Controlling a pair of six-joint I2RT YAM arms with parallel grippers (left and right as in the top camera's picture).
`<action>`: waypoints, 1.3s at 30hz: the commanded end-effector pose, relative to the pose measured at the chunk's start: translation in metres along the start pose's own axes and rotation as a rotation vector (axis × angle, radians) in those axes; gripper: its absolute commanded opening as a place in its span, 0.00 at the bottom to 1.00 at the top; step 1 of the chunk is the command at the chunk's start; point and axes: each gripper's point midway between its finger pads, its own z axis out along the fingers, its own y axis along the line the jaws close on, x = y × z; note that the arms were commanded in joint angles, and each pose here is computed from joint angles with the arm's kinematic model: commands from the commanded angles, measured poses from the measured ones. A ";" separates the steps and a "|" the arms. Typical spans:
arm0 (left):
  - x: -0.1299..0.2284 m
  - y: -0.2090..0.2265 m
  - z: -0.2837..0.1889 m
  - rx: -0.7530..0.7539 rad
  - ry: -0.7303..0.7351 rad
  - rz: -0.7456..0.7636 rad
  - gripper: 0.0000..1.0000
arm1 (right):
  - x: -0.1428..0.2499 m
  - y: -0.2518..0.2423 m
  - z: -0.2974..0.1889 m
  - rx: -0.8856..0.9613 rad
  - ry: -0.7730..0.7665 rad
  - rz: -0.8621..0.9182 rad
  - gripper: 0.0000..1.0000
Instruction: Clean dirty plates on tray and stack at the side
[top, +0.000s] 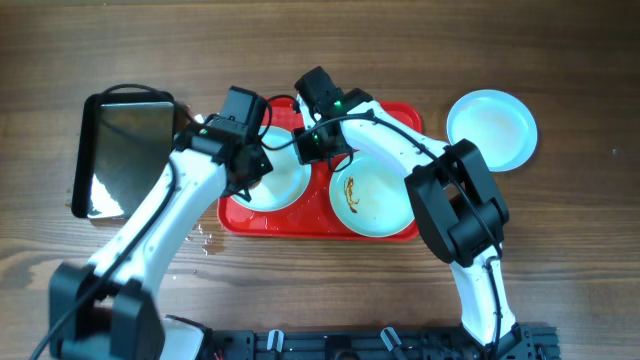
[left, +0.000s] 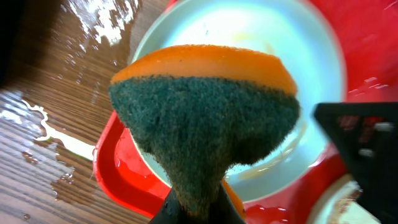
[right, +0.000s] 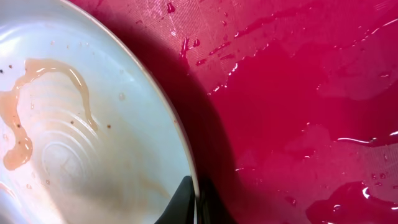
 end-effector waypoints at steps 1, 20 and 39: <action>0.015 0.001 0.028 -0.042 0.096 0.044 0.04 | 0.002 -0.037 0.002 0.208 -0.018 -0.016 0.04; 0.013 -0.005 0.017 0.042 0.120 0.031 0.04 | -0.046 -0.046 -0.283 1.070 -0.612 -0.212 0.04; 0.013 -0.006 0.017 0.045 0.117 0.031 0.04 | -0.016 -0.017 -0.178 0.401 -0.331 -0.108 0.04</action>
